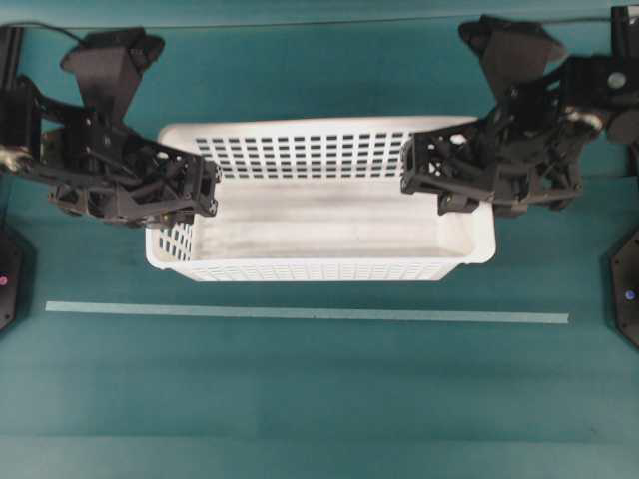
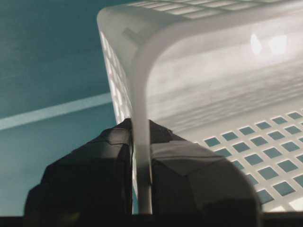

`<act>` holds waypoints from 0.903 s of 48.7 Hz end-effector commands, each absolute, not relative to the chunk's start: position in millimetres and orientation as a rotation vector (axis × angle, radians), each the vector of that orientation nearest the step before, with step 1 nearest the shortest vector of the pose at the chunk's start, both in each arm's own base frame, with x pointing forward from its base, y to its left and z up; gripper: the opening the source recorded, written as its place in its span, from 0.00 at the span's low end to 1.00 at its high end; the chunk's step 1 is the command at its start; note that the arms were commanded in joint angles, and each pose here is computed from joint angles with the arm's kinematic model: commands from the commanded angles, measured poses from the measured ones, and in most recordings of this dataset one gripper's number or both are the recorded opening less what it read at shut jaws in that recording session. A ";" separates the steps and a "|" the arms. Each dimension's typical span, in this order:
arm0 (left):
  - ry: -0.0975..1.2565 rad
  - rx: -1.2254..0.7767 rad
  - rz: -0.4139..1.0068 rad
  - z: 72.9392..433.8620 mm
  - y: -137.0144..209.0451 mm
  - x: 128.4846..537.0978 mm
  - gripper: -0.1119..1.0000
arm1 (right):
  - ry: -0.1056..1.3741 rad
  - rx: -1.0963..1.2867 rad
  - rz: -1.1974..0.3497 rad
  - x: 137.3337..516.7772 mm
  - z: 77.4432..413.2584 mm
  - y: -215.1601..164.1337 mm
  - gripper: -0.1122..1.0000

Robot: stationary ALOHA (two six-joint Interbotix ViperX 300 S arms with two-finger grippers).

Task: Lift the white basket with both hands.
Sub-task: 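Lift the basket with both grippers and pull it back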

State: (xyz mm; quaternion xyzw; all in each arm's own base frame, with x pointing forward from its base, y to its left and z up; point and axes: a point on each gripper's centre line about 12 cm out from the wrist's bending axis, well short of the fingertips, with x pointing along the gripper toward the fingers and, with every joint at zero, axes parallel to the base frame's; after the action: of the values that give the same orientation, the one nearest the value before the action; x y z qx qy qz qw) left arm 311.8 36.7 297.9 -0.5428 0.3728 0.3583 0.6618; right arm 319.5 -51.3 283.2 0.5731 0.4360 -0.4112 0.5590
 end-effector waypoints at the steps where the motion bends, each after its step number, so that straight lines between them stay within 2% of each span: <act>1: 0.805 -1.194 0.749 329.2 35.9 318.0 0.13 | 1.023 1.330 -0.936 323.5 301.3 -50.5 0.28; 17: 0.827 -1.116 0.729 391.7 43.7 321.3 0.13 | 1.044 1.281 -0.901 323.4 355.5 -49.7 0.28; 37: 0.782 -1.083 0.698 444.4 53.1 316.4 0.13 | 0.982 1.196 -0.907 308.9 432.5 -48.4 0.28; 44: 0.794 -1.079 0.706 458.3 53.3 314.0 0.13 | 0.983 1.188 -0.905 303.3 447.7 -47.8 0.28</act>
State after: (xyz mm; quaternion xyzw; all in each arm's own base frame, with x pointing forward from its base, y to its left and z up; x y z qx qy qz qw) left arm 315.5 54.9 438.7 -0.5011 0.3666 0.3392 0.7067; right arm 302.8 -53.5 437.1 0.5373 0.4160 -0.4145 0.6054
